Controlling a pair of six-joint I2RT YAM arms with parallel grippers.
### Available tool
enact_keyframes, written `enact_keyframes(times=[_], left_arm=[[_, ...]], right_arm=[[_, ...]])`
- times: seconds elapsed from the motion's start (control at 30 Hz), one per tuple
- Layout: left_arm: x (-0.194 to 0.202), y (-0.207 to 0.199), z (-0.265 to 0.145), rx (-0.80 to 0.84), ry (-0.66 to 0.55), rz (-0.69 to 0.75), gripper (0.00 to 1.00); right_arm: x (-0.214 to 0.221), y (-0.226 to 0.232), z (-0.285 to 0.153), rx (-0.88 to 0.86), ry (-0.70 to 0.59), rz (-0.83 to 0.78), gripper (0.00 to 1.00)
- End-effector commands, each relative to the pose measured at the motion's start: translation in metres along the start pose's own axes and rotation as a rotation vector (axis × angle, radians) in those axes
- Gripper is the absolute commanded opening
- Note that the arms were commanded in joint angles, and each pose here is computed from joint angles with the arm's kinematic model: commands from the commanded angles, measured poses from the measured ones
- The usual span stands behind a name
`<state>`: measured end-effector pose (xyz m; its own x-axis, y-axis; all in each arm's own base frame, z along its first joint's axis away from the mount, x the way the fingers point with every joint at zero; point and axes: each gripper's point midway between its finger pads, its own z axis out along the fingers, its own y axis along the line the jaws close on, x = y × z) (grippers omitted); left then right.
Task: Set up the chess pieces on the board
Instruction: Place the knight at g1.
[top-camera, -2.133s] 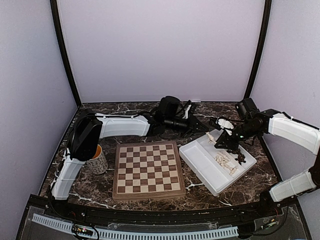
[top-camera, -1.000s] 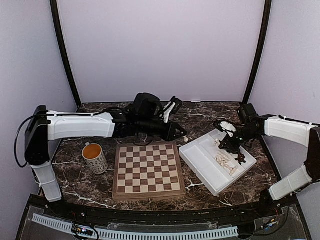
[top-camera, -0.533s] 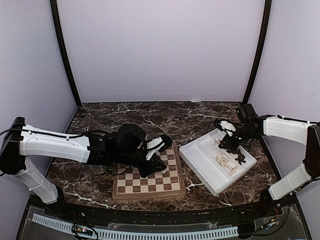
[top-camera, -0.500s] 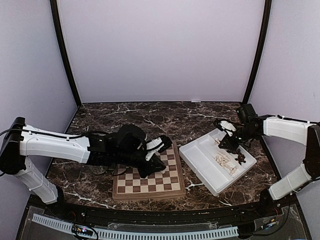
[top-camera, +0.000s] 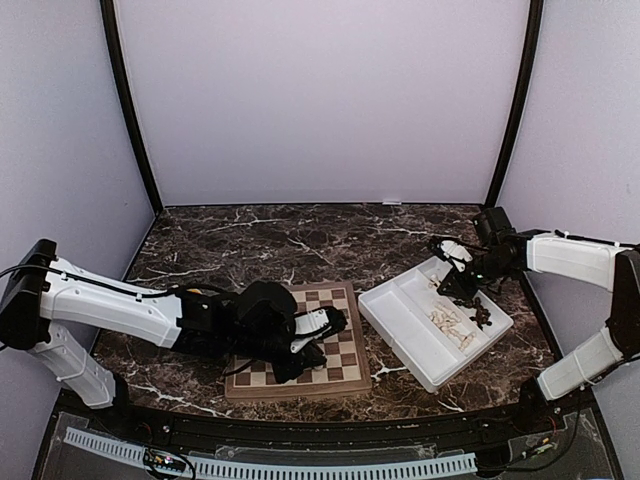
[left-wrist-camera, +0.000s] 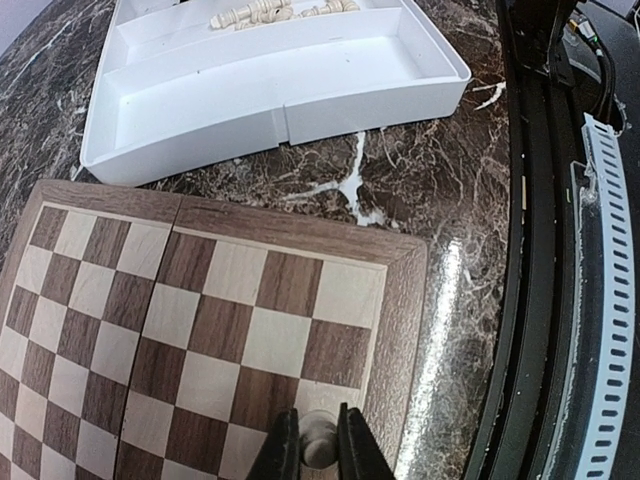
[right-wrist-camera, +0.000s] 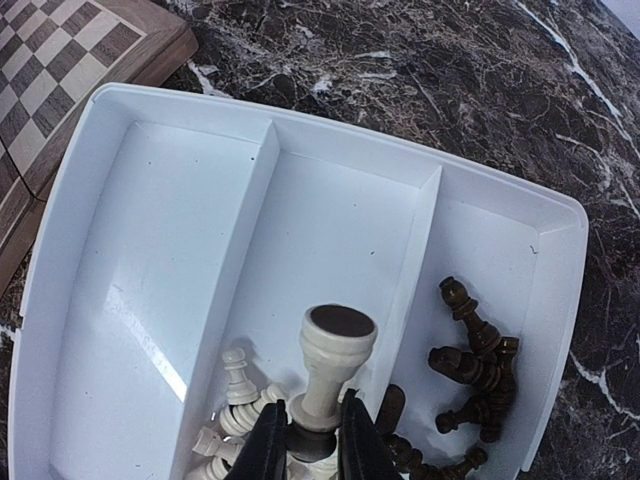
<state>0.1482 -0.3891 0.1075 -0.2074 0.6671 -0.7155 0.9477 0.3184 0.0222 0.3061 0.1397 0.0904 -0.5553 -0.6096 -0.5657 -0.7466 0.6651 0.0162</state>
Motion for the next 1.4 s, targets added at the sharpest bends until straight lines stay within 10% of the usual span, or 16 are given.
enact_keyframes(times=[0.0, 1.37], left_arm=[[0.009, 0.002, -0.009, -0.036, 0.019, 0.015, 0.0], [0.035, -0.01, 0.022, -0.029, 0.115, 0.043, 0.03]], right_arm=[[0.001, -0.005, 0.002, 0.02, 0.0, 0.009, 0.02], [0.009, -0.001, 0.002, 0.021, 0.013, 0.003, 0.05]])
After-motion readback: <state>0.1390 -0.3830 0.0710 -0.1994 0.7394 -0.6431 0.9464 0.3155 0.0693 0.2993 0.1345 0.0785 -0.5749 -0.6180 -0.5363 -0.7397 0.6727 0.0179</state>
